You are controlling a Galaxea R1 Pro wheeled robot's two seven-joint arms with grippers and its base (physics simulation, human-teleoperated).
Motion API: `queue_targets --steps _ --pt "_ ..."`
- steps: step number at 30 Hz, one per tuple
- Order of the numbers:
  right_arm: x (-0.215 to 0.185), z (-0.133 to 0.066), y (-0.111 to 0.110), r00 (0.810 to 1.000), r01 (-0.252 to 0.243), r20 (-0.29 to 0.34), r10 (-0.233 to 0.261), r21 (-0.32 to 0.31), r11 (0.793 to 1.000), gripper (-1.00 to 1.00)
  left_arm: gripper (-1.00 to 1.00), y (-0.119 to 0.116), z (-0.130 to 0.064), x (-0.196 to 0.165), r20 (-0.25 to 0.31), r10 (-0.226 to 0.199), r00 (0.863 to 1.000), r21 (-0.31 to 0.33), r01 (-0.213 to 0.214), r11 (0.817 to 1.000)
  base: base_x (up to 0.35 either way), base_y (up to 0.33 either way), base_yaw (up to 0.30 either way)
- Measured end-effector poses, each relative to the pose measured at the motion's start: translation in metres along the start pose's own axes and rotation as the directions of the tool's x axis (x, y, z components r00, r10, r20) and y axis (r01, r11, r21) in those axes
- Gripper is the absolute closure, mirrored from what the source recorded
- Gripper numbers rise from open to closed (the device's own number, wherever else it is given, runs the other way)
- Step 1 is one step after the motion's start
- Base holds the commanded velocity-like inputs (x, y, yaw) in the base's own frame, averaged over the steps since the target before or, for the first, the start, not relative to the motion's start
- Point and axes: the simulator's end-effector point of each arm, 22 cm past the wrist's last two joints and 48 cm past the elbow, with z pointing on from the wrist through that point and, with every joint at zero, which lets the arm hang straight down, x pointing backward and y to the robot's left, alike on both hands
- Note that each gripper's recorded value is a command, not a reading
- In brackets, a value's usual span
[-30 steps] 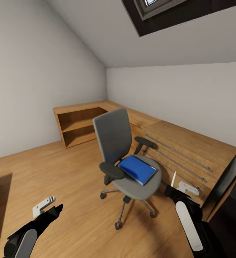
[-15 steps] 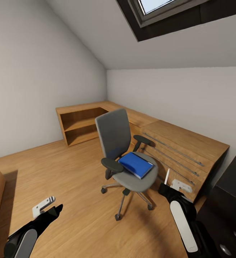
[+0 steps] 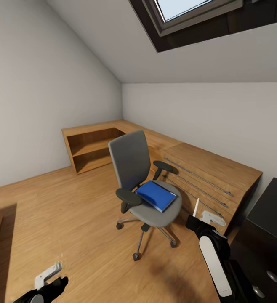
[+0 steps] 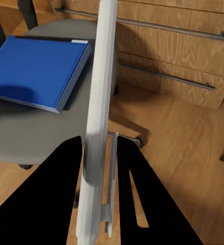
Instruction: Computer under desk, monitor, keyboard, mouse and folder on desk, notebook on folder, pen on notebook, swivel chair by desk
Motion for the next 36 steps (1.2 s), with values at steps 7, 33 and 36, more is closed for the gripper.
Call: queue_targets --steps 7,33,36 --pt "-0.008 -0.010 0.014 1.000 0.023 0.001 -0.023 -0.020 1.000 1.00 -1.00 0.075 0.030 0.066 -0.020 0.085 0.996 -0.192 -0.087 0.978 0.000 0.000 0.000" --pt "-0.151 -0.008 -0.028 0.997 -0.045 -0.058 0.053 0.132 0.990 1.00 -1.00 0.056 0.004 0.095 0.135 0.263 0.955 -0.144 -0.243 0.959 0.000 0.000 -0.006" --pt "-0.152 -0.010 -0.036 0.996 -0.048 -0.063 0.058 0.148 0.988 1.00 -1.00 0.046 -0.001 0.096 0.151 0.276 0.949 -0.126 -0.258 0.958 0.000 0.000 -0.218"
